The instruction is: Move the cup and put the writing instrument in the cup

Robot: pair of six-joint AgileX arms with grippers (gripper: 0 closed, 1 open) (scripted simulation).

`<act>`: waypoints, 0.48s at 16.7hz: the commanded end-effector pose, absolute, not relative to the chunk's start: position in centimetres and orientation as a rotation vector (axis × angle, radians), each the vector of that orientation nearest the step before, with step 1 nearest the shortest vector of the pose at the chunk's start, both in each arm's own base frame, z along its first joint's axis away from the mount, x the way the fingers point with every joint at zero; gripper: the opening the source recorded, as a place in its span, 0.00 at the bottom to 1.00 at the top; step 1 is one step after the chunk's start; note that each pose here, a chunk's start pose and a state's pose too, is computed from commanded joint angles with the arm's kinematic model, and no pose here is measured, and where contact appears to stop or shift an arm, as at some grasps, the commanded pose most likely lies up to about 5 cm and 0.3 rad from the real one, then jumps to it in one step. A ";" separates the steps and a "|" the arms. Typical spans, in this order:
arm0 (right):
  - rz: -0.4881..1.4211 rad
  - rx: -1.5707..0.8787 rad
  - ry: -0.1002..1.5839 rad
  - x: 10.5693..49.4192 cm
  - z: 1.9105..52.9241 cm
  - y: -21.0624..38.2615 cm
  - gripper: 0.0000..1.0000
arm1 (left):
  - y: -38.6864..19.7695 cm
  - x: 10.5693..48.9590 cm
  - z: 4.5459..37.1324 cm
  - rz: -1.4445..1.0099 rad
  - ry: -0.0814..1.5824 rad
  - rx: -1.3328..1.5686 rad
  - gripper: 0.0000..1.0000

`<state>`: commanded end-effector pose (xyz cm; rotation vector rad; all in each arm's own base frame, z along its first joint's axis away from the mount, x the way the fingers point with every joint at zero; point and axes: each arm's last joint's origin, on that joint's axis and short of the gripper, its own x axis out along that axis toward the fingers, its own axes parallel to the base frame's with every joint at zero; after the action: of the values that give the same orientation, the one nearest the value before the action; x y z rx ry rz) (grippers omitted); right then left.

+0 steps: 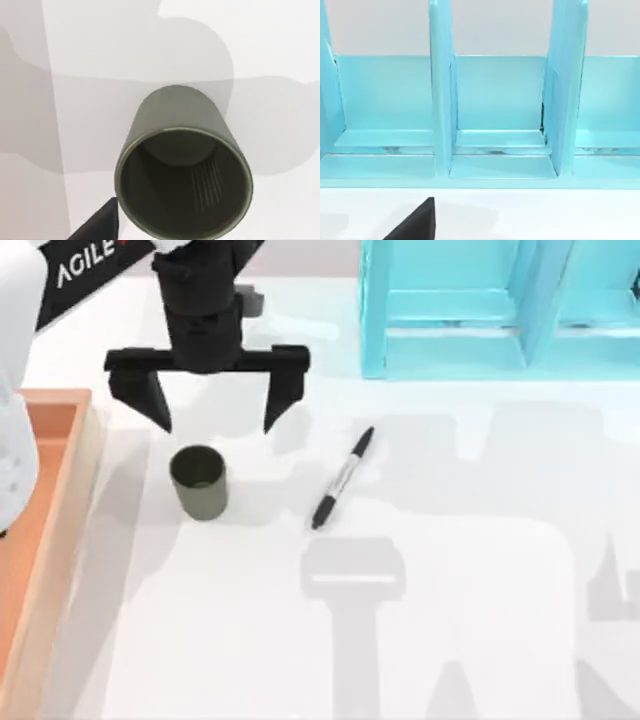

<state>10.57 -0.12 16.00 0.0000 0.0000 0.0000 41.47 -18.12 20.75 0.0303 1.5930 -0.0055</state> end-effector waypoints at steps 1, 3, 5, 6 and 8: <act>0.000 0.000 0.000 10.6 16.0 -0.1 1.00 | -18.2 41.7 22.2 -0.008 1.584 0.027 1.00; 0.000 0.000 0.000 10.6 16.0 -0.1 1.00 | -18.3 41.8 25.4 -0.016 1.559 0.019 1.00; 0.000 0.000 0.000 10.6 16.0 -0.1 1.00 | -18.1 41.4 28.1 -0.021 1.545 0.015 1.00; 0.000 0.000 0.000 10.6 16.0 -0.1 1.00 | -17.9 41.1 29.1 -0.021 1.545 0.015 1.00; 0.000 0.000 0.000 10.6 16.0 -0.1 1.00 | -17.6 40.5 30.5 -0.019 1.551 0.017 1.00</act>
<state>10.57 -0.12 16.00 0.0000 0.0000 0.0000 40.46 -17.57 30.55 0.0166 1.5510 -0.0193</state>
